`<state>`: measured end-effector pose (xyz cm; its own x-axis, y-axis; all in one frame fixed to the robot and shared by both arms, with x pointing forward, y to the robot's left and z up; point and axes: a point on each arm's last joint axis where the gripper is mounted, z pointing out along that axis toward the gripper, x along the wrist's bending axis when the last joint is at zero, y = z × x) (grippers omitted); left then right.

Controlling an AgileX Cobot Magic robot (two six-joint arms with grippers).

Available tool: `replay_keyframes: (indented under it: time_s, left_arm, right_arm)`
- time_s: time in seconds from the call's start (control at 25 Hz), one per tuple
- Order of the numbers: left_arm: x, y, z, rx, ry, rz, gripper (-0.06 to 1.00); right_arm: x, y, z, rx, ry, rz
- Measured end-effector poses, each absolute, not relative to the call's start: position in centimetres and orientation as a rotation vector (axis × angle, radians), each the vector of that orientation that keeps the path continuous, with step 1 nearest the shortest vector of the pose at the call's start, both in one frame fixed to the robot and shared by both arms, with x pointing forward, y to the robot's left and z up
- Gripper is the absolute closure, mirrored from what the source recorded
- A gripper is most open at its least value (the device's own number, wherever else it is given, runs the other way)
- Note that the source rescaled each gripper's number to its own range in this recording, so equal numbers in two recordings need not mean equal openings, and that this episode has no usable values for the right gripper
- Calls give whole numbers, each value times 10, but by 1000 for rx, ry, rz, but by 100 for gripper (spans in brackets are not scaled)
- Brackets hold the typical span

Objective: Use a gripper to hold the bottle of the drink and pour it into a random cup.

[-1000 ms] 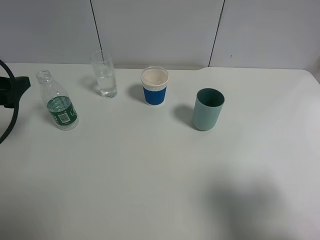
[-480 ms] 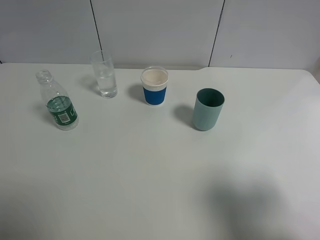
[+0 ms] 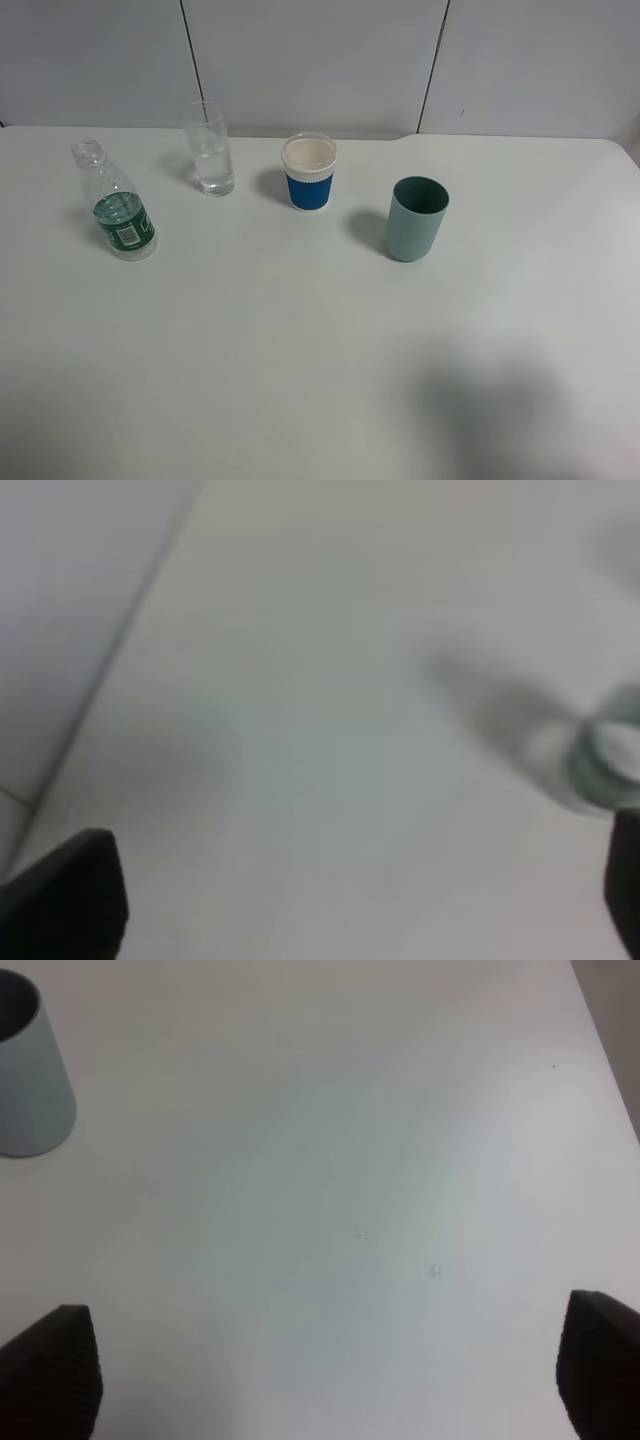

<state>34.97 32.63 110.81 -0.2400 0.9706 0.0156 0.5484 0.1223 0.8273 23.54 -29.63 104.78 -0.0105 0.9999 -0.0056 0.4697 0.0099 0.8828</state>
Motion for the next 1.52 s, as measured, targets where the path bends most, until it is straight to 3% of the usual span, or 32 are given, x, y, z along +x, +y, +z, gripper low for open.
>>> replay_keyframes:
  time_s: [0.52, 0.96, 1.52]
  left_arm:
    - [254, 309, 1109, 1424, 1795, 1018, 2]
    - [207, 302, 1103, 1339, 1667, 1137, 2]
    - [225, 303, 1063, 1459, 1643, 1030, 2]
  right_arm:
    - [235, -296, 1048, 1549, 1571, 937]
    - [235, -296, 1048, 1549, 1571, 937]
    - [235, -296, 1048, 1549, 1571, 937]
